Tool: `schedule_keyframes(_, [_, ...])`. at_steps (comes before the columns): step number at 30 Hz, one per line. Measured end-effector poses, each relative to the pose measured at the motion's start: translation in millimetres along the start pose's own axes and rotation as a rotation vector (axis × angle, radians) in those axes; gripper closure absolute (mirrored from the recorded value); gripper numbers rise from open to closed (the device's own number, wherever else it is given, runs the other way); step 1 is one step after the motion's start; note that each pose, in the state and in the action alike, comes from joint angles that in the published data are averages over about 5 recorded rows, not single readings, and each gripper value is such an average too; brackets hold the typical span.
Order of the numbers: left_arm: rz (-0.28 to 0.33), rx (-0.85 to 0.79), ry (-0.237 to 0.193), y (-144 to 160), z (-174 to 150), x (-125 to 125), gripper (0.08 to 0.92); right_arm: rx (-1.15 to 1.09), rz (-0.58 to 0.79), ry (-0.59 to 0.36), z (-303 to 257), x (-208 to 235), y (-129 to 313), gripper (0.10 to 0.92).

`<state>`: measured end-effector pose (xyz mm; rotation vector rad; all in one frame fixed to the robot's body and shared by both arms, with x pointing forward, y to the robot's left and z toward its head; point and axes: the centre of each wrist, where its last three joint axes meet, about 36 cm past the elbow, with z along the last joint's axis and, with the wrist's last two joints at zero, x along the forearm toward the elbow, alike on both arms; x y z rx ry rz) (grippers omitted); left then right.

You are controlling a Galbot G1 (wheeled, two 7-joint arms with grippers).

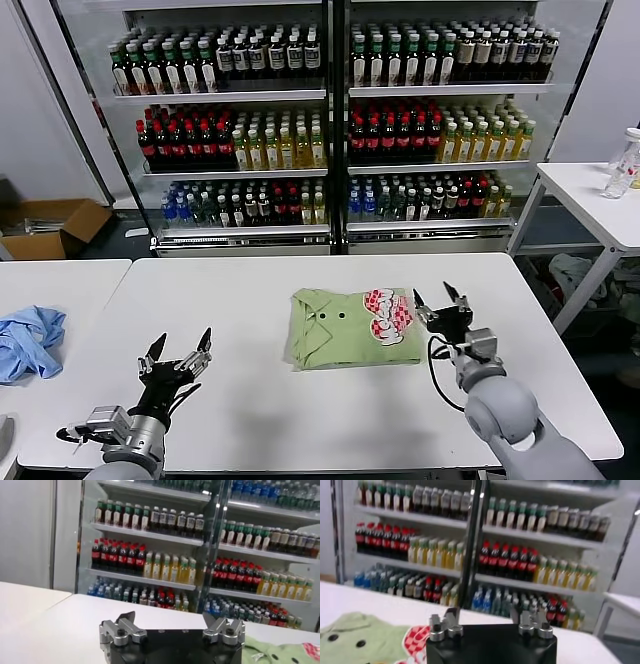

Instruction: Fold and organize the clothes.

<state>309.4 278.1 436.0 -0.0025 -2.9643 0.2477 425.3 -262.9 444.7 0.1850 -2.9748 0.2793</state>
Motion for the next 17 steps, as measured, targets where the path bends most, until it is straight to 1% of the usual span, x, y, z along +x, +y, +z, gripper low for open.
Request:
schedule_keyframes(3, [0.006, -0.006, -0.007, -2, -3, 5, 0.177, 0.003, 0.015, -0.043, 0, 12, -2, 0.279])
schedule_keyframes(6, [0.012, -0.013, -0.013, -3, -5, 10, 0.177, 0.005, 0.027, -0.078, -1, 23, -4, 0.219])
schedule_keyframes(9, [0.020, -0.021, -0.020, -4, -8, 15, 0.177, 0.006, 0.037, -0.105, -2, 34, -5, 0.202])
schedule_keyframes(17, [0.036, -0.030, -0.035, -8, -15, 22, 0.177, 0.011, 0.060, -0.143, -5, 54, -6, 0.199])
